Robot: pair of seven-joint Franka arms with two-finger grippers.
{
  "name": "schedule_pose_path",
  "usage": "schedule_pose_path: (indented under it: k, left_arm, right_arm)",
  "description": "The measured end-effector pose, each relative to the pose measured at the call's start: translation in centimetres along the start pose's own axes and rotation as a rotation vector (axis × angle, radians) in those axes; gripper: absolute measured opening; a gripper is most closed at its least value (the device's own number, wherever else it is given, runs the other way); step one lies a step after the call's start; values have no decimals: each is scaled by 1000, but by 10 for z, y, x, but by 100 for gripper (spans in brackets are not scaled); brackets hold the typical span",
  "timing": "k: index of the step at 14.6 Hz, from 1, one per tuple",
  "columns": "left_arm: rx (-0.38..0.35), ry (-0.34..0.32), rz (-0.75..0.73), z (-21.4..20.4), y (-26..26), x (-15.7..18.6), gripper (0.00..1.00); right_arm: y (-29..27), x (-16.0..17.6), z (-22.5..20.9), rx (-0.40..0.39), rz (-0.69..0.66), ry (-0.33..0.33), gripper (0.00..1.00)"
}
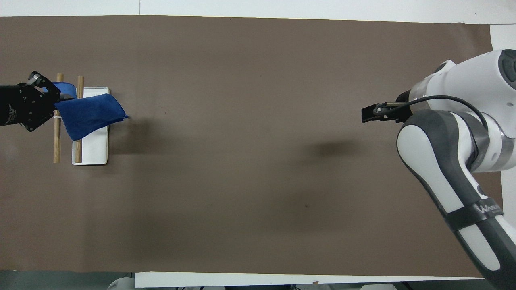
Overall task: Right arm passes towel to left arm to hang
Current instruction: 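Drape the towel over the white rack with the left gripper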
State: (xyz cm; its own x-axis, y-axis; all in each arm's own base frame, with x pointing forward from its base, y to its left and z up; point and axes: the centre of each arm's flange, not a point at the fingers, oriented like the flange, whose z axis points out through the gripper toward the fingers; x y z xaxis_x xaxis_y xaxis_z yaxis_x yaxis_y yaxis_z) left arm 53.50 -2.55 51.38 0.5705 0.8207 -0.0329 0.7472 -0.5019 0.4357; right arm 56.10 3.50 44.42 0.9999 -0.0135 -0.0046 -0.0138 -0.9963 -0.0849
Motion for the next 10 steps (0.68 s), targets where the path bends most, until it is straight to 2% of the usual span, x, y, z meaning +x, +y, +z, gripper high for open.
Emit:
schedule_pose_path:
  k: [3, 6, 8, 10]
  left_arm:
    - [-30, 45, -47, 13, -9, 5, 4]
    - [-54, 67, -142, 16, -8, 8, 4]
    - [-67, 77, -171, 16, -7, 9, 4]
    - [-81, 90, -175, 17, -6, 11, 4]
  right_arm:
    - [34, -3, -51, -24, 49, -22, 100]
    - [60, -2, -107, -22, 97, 3, 100]
    - [73, -4, -113, -28, 101, 1, 100]
    - [79, -3, -111, -70, 76, -6, 100]
